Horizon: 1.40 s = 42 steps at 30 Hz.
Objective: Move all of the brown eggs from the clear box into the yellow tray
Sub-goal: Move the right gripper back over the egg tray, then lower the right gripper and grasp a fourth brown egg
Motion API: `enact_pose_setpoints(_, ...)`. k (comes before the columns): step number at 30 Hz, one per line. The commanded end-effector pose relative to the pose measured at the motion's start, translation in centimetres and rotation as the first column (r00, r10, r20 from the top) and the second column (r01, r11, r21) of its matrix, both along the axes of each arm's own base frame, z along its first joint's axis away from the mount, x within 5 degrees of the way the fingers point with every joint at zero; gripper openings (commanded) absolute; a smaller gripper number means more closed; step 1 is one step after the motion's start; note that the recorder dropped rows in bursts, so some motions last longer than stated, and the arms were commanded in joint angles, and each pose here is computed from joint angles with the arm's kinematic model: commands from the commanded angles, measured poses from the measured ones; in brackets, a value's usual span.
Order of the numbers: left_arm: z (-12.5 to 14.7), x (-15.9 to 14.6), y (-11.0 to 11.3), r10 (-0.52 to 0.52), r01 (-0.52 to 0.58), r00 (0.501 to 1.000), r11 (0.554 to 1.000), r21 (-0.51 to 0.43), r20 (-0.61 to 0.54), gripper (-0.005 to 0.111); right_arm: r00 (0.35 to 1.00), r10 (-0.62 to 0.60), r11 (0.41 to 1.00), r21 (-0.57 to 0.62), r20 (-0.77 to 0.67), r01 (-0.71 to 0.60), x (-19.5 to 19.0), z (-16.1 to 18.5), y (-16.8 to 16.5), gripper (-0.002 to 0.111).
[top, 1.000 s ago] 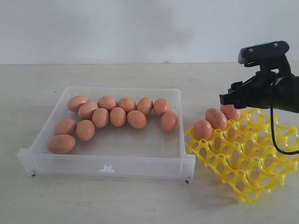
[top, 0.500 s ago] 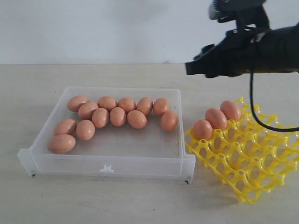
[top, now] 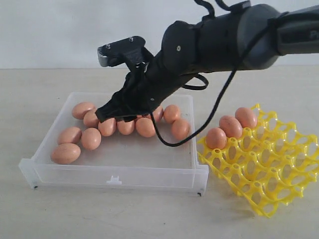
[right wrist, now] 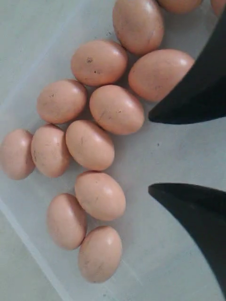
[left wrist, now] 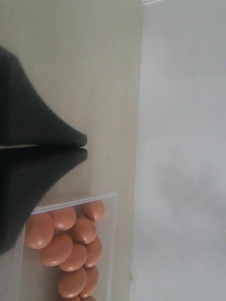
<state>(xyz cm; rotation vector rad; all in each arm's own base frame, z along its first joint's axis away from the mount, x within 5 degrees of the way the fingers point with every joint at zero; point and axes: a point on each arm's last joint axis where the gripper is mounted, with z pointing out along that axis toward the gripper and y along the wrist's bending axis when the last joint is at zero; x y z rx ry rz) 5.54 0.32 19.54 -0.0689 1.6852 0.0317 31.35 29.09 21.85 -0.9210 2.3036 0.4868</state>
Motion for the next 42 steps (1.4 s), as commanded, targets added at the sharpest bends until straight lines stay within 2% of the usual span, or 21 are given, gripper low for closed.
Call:
enact_pose_setpoints(1, -0.1, 0.0, 0.0, 0.001, -0.001, 1.0, 1.0, 0.004, 0.0, -0.004, 0.99, -0.089, 0.996, 0.006, -0.106, 0.091, 1.7, -0.8, 1.5, 0.04)
enact_pose_setpoints(3, -0.1, 0.0, 0.0, 0.001, -0.001, 1.0, 1.0, 0.004, 0.0, -0.004, 0.982, -0.134, 0.991, -0.017, -0.133, 0.133, 2.8, -1.1, 1.7, 0.04)
enact_pose_setpoints(6, -0.1, 0.0, 0.0, 0.001, -0.001, 1.0, 1.0, 0.004, 0.0, -0.004, 0.988, -0.106, 0.982, -0.17, -0.116, 0.085, 3.7, -1.8, 1.5, 0.041)
enact_pose_setpoints(10, -0.1, 0.0, 0.0, 0.001, -0.001, 1.0, 1.0, 0.004, 0.0, -0.004, 0.996, -0.062, 0.925, -0.378, -0.059, 0.036, 4.8, -2.2, 0.7, 0.042)
enact_pose_setpoints(11, -0.1, 0.0, 0.0, 0.001, -0.001, 1.0, 1.0, 0.004, 0.0, -0.004, 0.999, -0.038, 0.888, -0.459, -0.006, 0.031, 5.4, -2.1, 0.2, 0.042)
enact_pose_setpoints(13, -0.1, 0.0, 0.0, 0.001, -0.001, 1.0, 1.0, 0.004, 0.0, -0.004, 0.999, -0.004, 0.87, -0.493, 0.034, 0.021, 5.7, -1.8, 0.0, 0.042)
enact_pose_setpoints(18, -0.1, 0.0, 0.0, 0.001, -0.001, 1.0, 1.0, 0.004, 0.0, -0.004, 0.996, 0.092, 0.881, -0.466, -0.005, -0.084, 5.3, -1.9, 0.7, 0.045)
enact_pose_setpoints(19, -0.1, 0.0, 0.0, 0.001, -0.001, 1.0, 1.0, 0.004, 0.0, -0.004, 0.996, 0.092, 0.885, -0.459, -0.002, -0.083, 5.3, -1.9, 0.7, 0.05)
enact_pose_setpoints(20, -0.1, 0.0, 0.0, 0.001, -0.001, 1.0, 1.0, 0.004, 0.0, -0.004, 0.996, 0.094, 0.888, -0.453, 0.006, -0.081, 5.3, -1.9, 0.8, 0.061)
enact_pose_setpoints(21, -0.1, 0.0, 0.0, 0.001, -0.001, 1.0, 1.0, 0.004, 0.0, -0.004, 0.995, 0.094, 0.888, -0.452, 0.007, -0.081, 5.4, -2.0, 0.8, 0.064)
enact_pose_setpoints(28, -0.1, 0.0, 0.0, 0.001, -0.001, 1.0, 1.0, 0.004, 0.0, -0.004, 0.991, 0.126, 0.882, -0.451, -0.047, -0.134, 5.3, -3.9, 1.3, 0.063)
enact_pose_setpoints(42, -0.1, 0.0, 0.0, 0.001, -0.001, 1.0, 1.0, 0.004, 0.0, -0.004, 0.988, 0.148, 0.892, -0.425, -0.052, -0.156, 5.3, -4.3, 1.7, 0.058)
